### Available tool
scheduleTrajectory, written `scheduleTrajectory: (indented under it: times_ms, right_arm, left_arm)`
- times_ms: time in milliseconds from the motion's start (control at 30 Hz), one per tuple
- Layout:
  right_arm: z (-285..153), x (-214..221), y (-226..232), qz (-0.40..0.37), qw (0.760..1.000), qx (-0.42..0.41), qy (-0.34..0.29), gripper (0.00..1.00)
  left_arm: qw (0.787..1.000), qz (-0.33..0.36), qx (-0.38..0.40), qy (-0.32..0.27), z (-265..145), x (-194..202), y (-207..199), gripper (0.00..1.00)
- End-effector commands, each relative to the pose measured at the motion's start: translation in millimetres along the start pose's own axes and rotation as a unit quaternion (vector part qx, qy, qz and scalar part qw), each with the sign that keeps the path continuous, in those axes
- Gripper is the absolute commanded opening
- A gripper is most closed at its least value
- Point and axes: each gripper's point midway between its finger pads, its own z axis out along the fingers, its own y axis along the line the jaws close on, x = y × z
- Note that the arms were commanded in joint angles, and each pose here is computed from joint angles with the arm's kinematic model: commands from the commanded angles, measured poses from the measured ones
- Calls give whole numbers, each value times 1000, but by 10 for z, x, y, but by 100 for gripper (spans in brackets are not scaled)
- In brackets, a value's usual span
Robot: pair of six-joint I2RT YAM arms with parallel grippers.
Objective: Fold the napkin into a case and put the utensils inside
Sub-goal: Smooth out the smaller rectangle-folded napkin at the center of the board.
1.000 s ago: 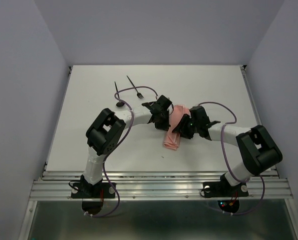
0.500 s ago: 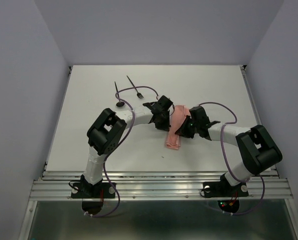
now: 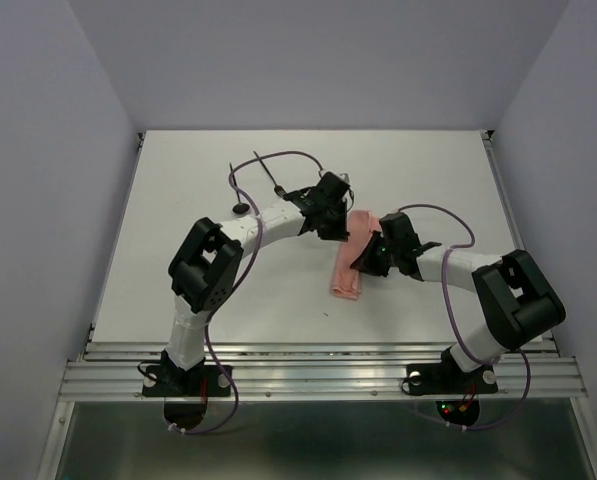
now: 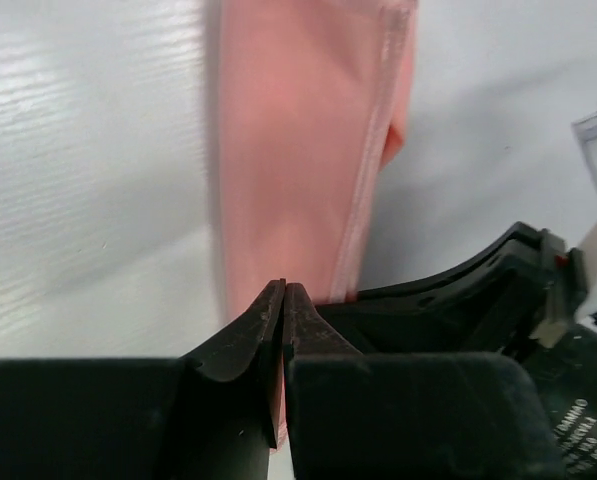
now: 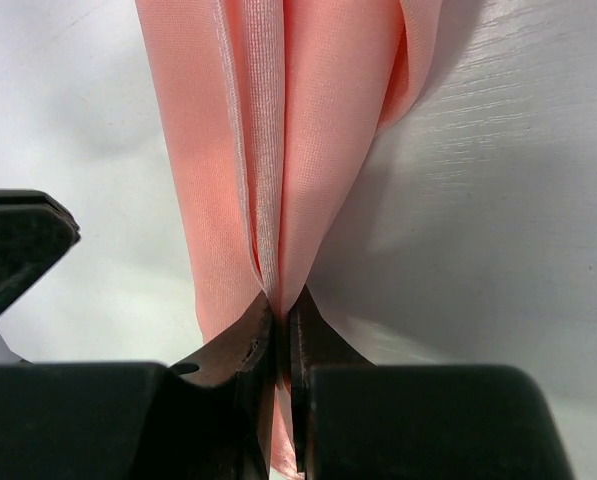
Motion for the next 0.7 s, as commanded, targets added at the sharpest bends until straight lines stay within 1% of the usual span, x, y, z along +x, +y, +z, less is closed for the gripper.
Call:
scheduleTrajectory:
  times_ms: [0, 67, 100, 133, 167, 200, 233, 267, 333, 400, 467, 533, 567, 667]
  right_arm:
    - [38, 84, -128, -7, 1000, 18, 12, 1]
    - [36, 87, -130, -8, 1000, 18, 12, 1]
    - [23, 63, -113, -9, 1000, 16, 6, 4]
    - [13, 57, -125, -10, 1000, 20, 5, 12]
    - [-7, 32, -122, -16, 1000, 23, 0, 24]
    - [-25, -35, -155, -21, 999, 37, -16, 29]
    - [-87, -64, -183, -35, 998, 48, -22, 37]
    - [-125, -182, -198, -43, 996, 64, -47, 44]
    - [-227, -317, -279, -53, 992, 94, -70, 49]
    - [-357, -561, -268, -65, 987, 102, -104, 54]
    - [-450, -774, -260, -70, 985, 101, -122, 55]
    - [-469, -893, -272, -69, 985, 99, -125, 56]
    - [-448, -964, -357, -66, 985, 106, -122, 61]
    - [-401, -1156, -272, -71, 987, 86, -114, 67]
  left_arm:
    - [999, 21, 47, -13, 42, -167, -247, 13]
    - [999, 23, 41, -4, 189, -141, -214, 12]
    - [999, 23, 36, 3, 250, -113, -186, 12]
    - [999, 25, 25, 17, 359, -39, -114, 11]
    - [999, 25, 26, 21, 393, -25, -114, 11]
    - [999, 25, 24, 26, 435, 6, -92, 10]
    - [999, 25, 21, 33, 495, 55, -53, 10]
    - [999, 24, 21, 38, 507, 81, -45, 10]
    - [999, 25, 22, 38, 526, 100, -34, 10]
    - [999, 26, 22, 41, 529, 127, -15, 10]
    - [999, 28, 24, 37, 515, 106, -32, 10]
    - [999, 28, 25, 35, 504, 92, -33, 10]
    - [999, 29, 26, 36, 509, 94, -33, 10]
    - [999, 30, 29, 35, 503, 89, -47, 10]
